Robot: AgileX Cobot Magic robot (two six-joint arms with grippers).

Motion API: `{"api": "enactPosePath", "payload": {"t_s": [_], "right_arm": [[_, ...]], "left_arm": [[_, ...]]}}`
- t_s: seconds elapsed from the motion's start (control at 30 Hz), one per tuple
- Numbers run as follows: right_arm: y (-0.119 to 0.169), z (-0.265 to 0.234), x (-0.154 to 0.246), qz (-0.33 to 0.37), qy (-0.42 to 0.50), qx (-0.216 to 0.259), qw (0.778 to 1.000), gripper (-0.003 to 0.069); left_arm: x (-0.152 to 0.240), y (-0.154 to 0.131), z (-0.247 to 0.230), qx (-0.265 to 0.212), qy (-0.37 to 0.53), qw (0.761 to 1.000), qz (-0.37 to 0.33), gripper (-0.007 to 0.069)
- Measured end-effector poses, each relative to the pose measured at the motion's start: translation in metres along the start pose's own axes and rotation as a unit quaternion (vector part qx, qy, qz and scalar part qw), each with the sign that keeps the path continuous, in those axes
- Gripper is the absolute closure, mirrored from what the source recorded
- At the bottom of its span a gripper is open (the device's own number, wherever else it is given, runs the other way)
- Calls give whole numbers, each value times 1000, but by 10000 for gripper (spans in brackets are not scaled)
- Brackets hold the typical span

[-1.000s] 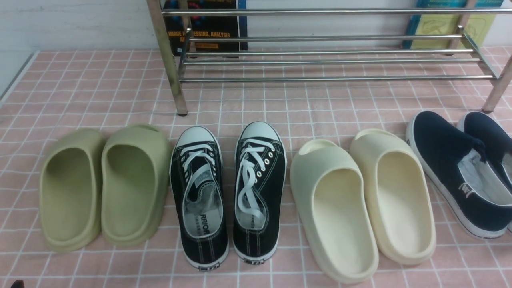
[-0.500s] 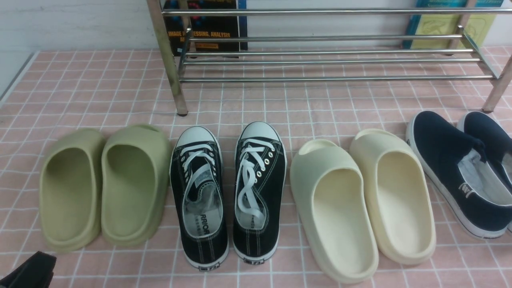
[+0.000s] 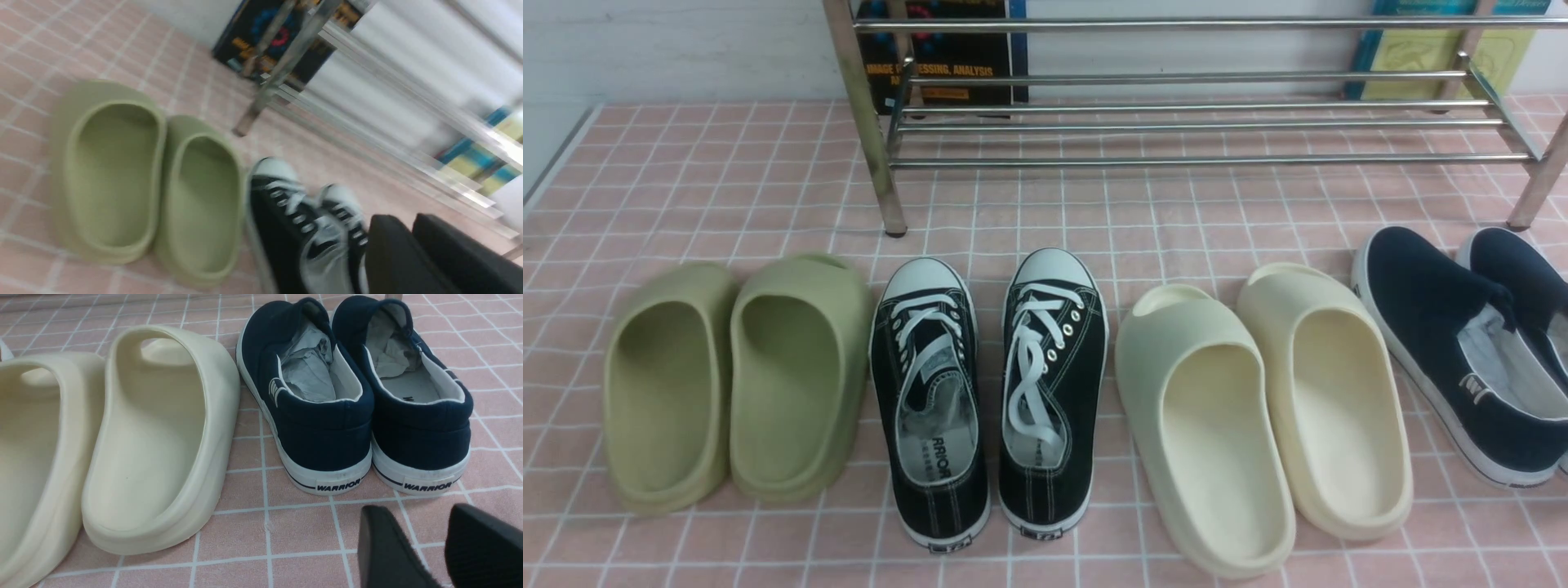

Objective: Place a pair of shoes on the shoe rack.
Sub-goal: Use the left arm to grab the shoe closest to it

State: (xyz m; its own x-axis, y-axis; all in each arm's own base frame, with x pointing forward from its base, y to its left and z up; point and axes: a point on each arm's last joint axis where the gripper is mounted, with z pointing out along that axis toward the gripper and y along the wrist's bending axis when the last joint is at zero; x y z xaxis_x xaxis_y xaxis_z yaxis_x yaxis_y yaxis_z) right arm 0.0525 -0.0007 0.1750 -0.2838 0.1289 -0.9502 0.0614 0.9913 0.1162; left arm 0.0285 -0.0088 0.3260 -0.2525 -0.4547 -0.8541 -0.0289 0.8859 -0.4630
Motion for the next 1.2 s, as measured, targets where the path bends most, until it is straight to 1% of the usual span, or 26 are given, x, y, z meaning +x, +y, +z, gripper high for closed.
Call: {"api": "enactPosePath", "payload": {"t_s": [0.03,0.07,0.1,0.13,0.2,0.23,0.27,0.3,0.33,0.37,0.4,0.47,0.53,0.57,0.63,0.67,0.7,0.73,0.83,0.87,0.93,0.97,1.03,1.07,1.17,1.2], "right_arm": [[0,0,0,0,0,0,1000,419],[0,0,0,0,0,0,1000,419],[0,0,0,0,0,0,1000,419],[0,0,0,0,0,0,1000,419],[0,0,0,0,0,0,1000,419],[0,0,0,0,0,0,1000,419],[0,0,0,0,0,0,1000,419],[0,0,0,0,0,0,1000,419],[0,0,0,0,0,0,1000,419],[0,0,0,0,0,0,1000,419],[0,0,0,0,0,0,1000,419],[0,0,0,0,0,0,1000,419],[0,0,0,0,0,0,1000,419],[0,0,0,0,0,0,1000,419],[0,0,0,0,0,0,1000,419],[0,0,0,0,0,0,1000,419],[0,0,0,0,0,0,1000,419],[0,0,0,0,0,0,1000,419],[0,0,0,0,0,0,1000,419],[0,0,0,0,0,0,1000,419],[0,0,0,0,0,0,1000,419],[0,0,0,0,0,0,1000,419],[0,0,0,0,0,0,1000,419],[0,0,0,0,0,0,1000,419],[0,0,0,0,0,0,1000,419],[0,0,0,0,0,0,1000,419]], "left_arm": [[-1,1,2,-17,17,1000,10,570],[-18,-1,2,-65,54,995,44,603],[-26,1,7,-109,92,987,68,617],[-35,2,10,-142,117,979,88,622],[-48,4,16,-192,153,962,120,623],[-49,4,17,-196,157,960,124,623],[-56,7,28,-230,193,942,152,623],[-56,8,29,-233,198,939,155,623],[-58,9,38,-239,225,928,178,622],[-57,7,47,-231,247,920,197,615],[-57,7,48,-228,251,919,200,613],[-49,-3,70,-184,299,905,240,567],[-45,-8,78,-168,317,899,250,533],[-38,-15,89,-150,342,890,261,491],[-25,-26,109,-131,375,879,263,389],[-24,-28,111,-128,378,878,265,378],[-18,-32,118,-124,385,877,261,335],[-8,-42,134,-113,394,875,256,249],[11,-59,158,-89,394,882,241,107],[17,-64,167,-81,392,887,232,71],[29,-72,184,-73,386,897,204,22],[31,-73,188,-72,386,898,201,19],[47,-78,209,-77,386,905,161,6],[48,-78,210,-78,387,905,158,6],[73,-77,237,-86,398,902,142,55],[74,-77,238,-86,398,902,142,55]]}}
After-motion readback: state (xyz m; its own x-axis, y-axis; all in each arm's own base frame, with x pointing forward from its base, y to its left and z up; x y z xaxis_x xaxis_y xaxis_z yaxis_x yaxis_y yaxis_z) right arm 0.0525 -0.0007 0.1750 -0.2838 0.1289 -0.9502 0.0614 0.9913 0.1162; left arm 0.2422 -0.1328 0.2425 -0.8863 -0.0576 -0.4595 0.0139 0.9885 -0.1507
